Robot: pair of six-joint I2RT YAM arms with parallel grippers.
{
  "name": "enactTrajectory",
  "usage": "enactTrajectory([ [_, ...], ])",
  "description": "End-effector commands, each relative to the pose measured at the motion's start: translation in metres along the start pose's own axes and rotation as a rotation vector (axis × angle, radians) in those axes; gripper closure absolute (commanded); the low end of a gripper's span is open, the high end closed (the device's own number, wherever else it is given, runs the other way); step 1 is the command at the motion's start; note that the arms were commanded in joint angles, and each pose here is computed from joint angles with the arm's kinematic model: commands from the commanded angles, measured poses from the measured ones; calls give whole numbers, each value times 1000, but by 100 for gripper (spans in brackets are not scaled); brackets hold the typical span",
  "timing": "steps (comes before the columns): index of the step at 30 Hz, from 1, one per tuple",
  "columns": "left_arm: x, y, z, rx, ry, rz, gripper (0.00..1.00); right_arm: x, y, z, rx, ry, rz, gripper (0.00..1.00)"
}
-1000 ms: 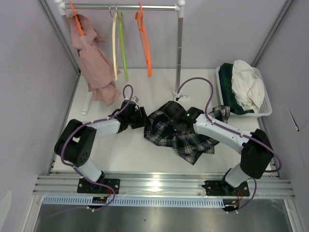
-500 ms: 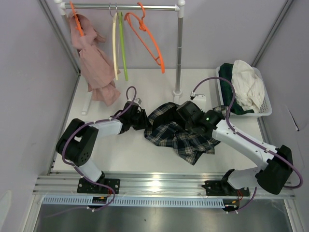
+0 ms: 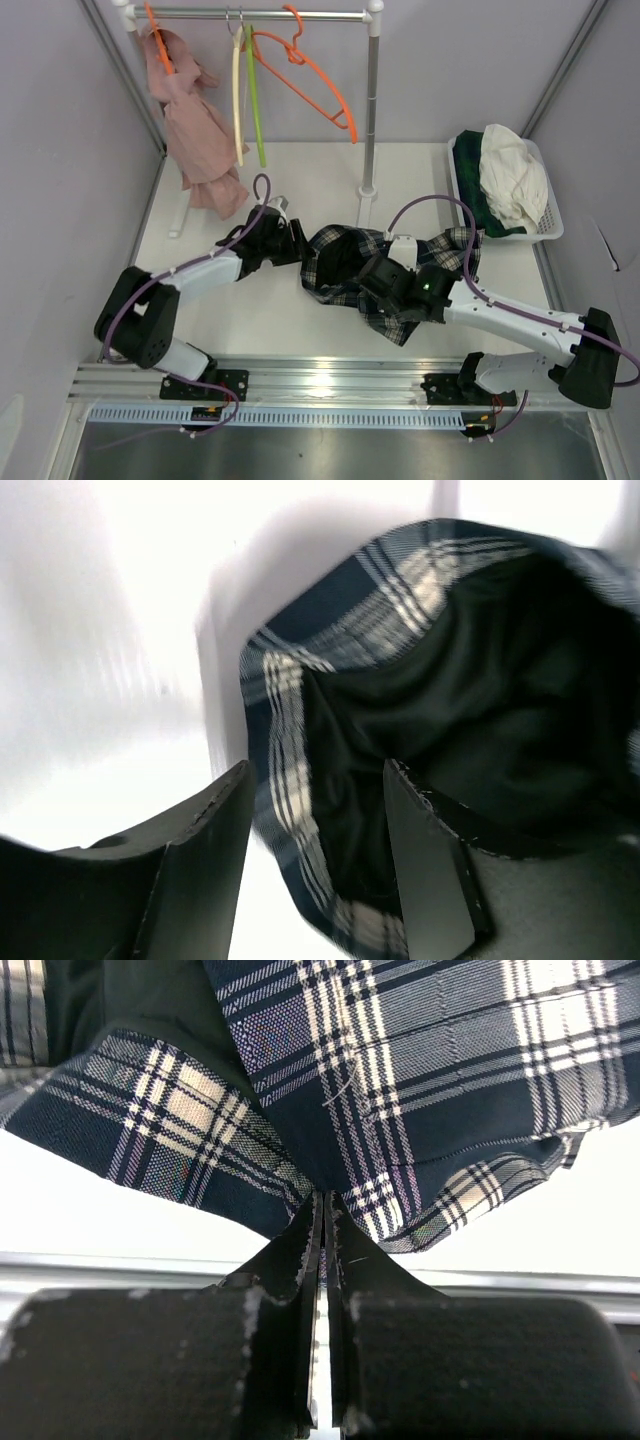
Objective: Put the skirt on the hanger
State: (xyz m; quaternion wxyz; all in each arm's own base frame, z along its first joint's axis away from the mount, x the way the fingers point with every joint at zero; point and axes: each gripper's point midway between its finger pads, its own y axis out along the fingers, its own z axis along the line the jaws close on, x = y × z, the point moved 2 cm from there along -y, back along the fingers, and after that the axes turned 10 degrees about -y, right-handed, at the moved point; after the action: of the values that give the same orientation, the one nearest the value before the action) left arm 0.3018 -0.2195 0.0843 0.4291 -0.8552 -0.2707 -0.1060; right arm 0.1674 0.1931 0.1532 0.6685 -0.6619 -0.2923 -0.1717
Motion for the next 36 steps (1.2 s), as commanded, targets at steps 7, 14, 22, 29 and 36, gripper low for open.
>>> enactTrajectory([
  [7, -28, -59, 3, -46, -89, -49, 39, -2, -4, 12, 22, 16, -2, 100],
  [14, -58, -63, -6, -122, -273, -39, 37, -1, -10, 28, 53, -25, -15, 100],
  [22, -54, -53, -23, -189, -383, -70, 38, -5, -11, 28, 44, -39, -13, 100],
  [29, -71, -36, -9, -160, -401, -13, 59, 16, -23, 32, 58, -53, -67, 80],
  [36, -80, -39, 3, -141, -387, -7, 89, 67, -35, 36, 44, -89, -165, 50],
])
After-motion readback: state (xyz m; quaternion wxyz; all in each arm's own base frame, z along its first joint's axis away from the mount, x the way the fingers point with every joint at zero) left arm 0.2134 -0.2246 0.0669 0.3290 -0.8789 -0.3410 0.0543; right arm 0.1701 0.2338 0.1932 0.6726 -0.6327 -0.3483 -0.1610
